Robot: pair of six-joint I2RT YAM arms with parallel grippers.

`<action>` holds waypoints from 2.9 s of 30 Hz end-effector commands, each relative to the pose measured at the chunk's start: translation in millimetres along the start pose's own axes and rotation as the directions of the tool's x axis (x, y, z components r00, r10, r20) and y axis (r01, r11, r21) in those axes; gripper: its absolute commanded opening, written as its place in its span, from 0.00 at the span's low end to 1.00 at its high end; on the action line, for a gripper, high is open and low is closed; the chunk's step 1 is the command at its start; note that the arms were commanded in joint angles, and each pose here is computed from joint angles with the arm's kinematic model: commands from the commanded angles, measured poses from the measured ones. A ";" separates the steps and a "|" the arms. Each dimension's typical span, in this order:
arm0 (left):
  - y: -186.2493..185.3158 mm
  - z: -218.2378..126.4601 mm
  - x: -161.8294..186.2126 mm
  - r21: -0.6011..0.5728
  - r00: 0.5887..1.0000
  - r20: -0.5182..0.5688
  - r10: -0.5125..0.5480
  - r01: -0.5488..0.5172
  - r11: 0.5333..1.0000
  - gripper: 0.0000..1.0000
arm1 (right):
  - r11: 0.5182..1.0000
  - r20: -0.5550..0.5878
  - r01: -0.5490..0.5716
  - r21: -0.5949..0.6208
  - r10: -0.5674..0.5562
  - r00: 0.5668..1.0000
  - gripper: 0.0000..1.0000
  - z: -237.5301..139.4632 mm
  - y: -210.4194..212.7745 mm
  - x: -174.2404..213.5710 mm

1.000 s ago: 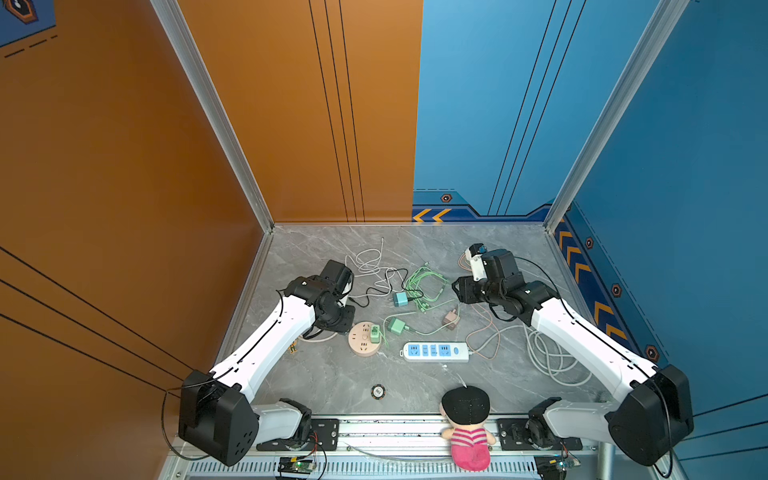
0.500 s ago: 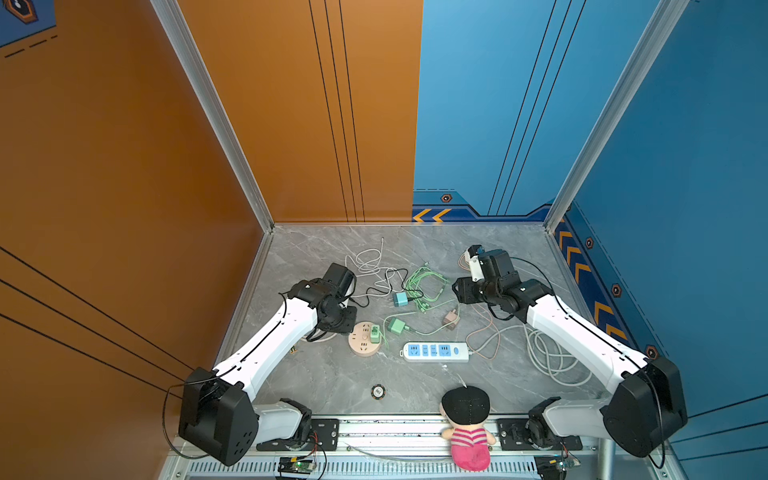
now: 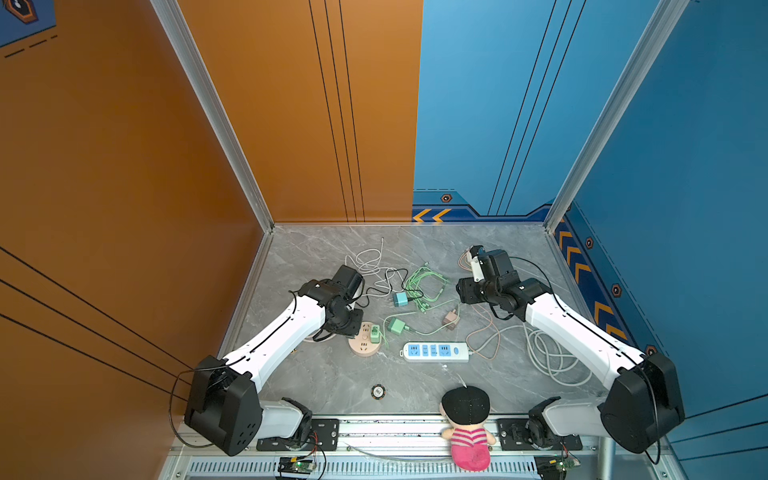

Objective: Insert the plug
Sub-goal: 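Carry the teal charger over the pink strip with the left gripper while the right withdraws, then lower the teal charger's prongs toward the pink strip's outlets with the left gripper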

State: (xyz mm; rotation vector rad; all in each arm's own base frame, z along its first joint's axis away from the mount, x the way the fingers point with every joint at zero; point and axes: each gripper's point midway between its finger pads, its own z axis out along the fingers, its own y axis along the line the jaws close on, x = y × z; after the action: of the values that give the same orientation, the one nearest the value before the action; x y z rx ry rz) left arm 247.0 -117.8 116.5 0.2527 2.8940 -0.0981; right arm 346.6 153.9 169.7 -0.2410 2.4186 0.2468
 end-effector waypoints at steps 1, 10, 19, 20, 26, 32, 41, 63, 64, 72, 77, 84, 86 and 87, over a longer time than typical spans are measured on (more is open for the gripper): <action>4.9 4.8 3.9 -0.035 1.000 -0.015 -0.021 0.021 0.999 0.00 | 0.996 0.008 0.085 0.028 -0.085 0.996 0.64 -9.1 -3.9 3.1; 3.7 10.6 2.3 -0.027 0.999 -0.027 -0.028 0.027 0.999 0.00 | 0.997 0.094 0.077 -0.013 -0.075 0.993 0.66 -18.1 4.7 -12.9; -1.6 17.4 -1.0 -0.025 0.999 -0.028 -0.028 0.027 0.999 0.00 | 0.996 0.159 0.069 0.047 -0.076 0.984 0.68 -25.0 -5.5 -22.8; -0.8 22.8 4.7 -0.029 0.999 -0.043 -0.031 0.030 0.999 0.00 | 0.996 0.157 0.068 0.051 -0.075 0.985 0.68 -24.7 -6.3 -22.2; 0.0 26.5 4.5 -0.040 0.998 -0.040 -0.042 0.040 0.998 0.00 | 0.997 0.156 0.067 0.048 -0.073 0.985 0.68 -25.1 -6.2 -20.5; 4.0 28.5 7.4 -0.060 0.998 -0.044 -0.049 0.046 0.997 0.00 | 0.996 0.152 0.070 0.046 -0.077 0.985 0.68 -24.6 -6.2 -17.8; 10.3 28.4 0.2 -0.087 0.998 -0.021 -0.061 0.059 0.994 0.00 | 0.997 0.148 0.070 0.031 -0.074 0.986 0.68 -23.9 -3.7 -17.1; -3.0 43.3 14.7 -0.019 0.994 -0.076 -0.082 0.080 0.997 0.00 | 0.998 0.122 0.062 0.018 -0.064 0.991 0.69 -14.9 -1.4 -11.3; -3.1 44.2 16.2 -0.020 0.994 -0.078 -0.079 0.078 0.997 0.00 | 0.998 0.120 0.063 0.017 -0.064 0.991 0.69 -14.8 -1.2 -11.1; -4.2 52.2 27.0 -0.039 0.993 -0.112 -0.036 0.032 0.999 0.00 | 0.998 0.125 0.059 0.019 -0.061 0.990 0.69 -16.3 -1.7 -11.6; -3.0 54.9 32.8 -0.044 0.990 -0.126 -0.058 0.052 0.998 0.00 | 0.998 0.126 0.055 0.016 -0.056 0.990 0.69 -16.8 -1.4 -11.1; -2.3 56.2 37.6 -0.040 0.988 -0.133 -0.076 0.071 0.997 0.00 | 0.998 0.125 0.054 0.013 -0.055 0.991 0.69 -15.5 -0.7 -11.8; -2.7 57.4 40.0 -0.041 0.987 -0.138 -0.083 0.078 0.996 0.00 | 0.999 0.124 0.052 0.013 -0.053 0.991 0.69 -14.4 -0.6 -12.6; -2.6 57.9 41.3 -0.042 0.987 -0.139 -0.087 0.081 0.996 0.00 | 0.999 0.125 0.052 0.013 -0.053 0.991 0.69 -14.4 -0.4 -13.1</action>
State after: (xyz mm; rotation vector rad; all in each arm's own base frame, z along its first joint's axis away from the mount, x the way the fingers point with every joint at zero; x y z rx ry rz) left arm 255.2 -121.7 86.2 0.1269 2.8800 -0.0652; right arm 345.7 146.6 190.1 -0.2824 2.2919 0.1979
